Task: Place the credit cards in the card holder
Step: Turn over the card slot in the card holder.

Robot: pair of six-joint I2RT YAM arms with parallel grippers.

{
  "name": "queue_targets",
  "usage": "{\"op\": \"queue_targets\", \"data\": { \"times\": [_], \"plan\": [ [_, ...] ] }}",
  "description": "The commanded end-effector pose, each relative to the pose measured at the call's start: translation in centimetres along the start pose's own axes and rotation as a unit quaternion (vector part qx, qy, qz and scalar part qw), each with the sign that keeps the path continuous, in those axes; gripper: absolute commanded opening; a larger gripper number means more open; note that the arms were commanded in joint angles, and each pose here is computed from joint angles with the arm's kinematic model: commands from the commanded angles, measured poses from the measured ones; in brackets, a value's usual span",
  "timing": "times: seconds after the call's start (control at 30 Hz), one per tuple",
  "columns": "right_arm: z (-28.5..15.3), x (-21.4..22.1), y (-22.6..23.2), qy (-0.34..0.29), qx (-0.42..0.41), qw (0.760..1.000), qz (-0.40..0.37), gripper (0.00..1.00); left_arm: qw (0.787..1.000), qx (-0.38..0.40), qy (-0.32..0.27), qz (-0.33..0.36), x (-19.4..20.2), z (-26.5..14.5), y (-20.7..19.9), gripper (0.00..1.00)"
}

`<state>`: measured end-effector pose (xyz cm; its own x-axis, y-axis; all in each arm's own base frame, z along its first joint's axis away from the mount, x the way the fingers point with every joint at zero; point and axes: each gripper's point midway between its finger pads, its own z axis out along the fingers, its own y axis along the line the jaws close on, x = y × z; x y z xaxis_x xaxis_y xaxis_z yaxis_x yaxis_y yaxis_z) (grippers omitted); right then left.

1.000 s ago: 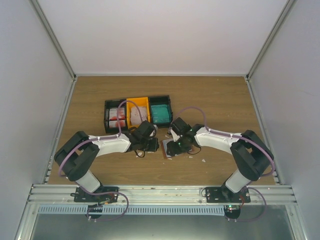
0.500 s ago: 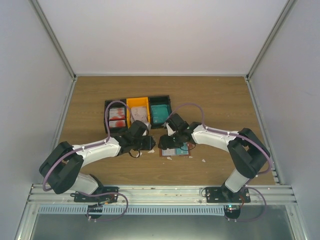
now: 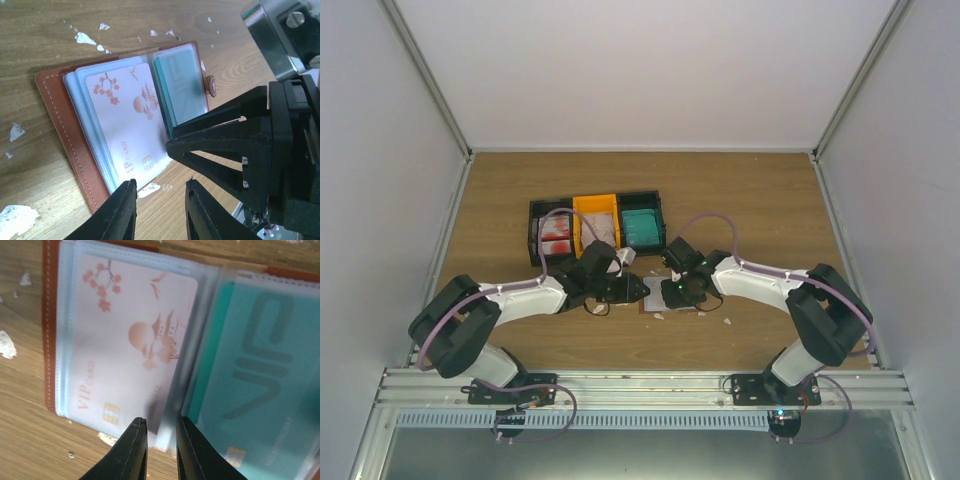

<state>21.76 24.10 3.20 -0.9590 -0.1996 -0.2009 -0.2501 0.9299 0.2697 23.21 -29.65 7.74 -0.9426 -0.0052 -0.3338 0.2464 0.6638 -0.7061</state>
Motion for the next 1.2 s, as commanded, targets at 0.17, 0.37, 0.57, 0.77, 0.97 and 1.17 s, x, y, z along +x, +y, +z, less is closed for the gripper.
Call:
{"op": "queue_targets", "data": {
  "times": [0.17, 0.37, 0.57, 0.77, 0.97, 1.17],
  "plan": [
    [1.2, 1.2, -1.7, 0.021, 0.04, 0.999, -0.014, 0.15, 1.0, 0.024, 0.009, -0.007, 0.0, 1.2, -0.2, 0.34],
    [1.9, 1.5, -1.7, 0.032, 0.041, 0.998, -0.019, 0.14, 1.0, 0.013, 0.015, -0.014, 0.2, 1.8, 0.5, 0.36],
    [2.2, 1.8, -2.2, 0.039, 0.052, 0.998, -0.019, 0.1, 1.0, 0.016, 0.02, -0.013, 0.2, 2.1, 0.4, 0.36],
    [2.4, 2.0, -2.4, 0.041, 0.053, 0.998, -0.018, 0.07, 0.999, 0.023, 0.029, -0.011, 0.4, 2.6, 0.3, 0.35],
    [2.5, 2.2, -2.4, 0.042, 0.053, 0.998, -0.017, 0.06, 0.999, 0.031, 0.028, -0.004, 0.3, 2.7, -0.1, 0.33],
    [2.6, 2.4, -2.5, 0.042, 0.051, 0.998, -0.016, 0.05, 0.998, 0.042, 0.036, -0.004, 0.5, 3.1, -0.3, 0.32]
  ]
}}
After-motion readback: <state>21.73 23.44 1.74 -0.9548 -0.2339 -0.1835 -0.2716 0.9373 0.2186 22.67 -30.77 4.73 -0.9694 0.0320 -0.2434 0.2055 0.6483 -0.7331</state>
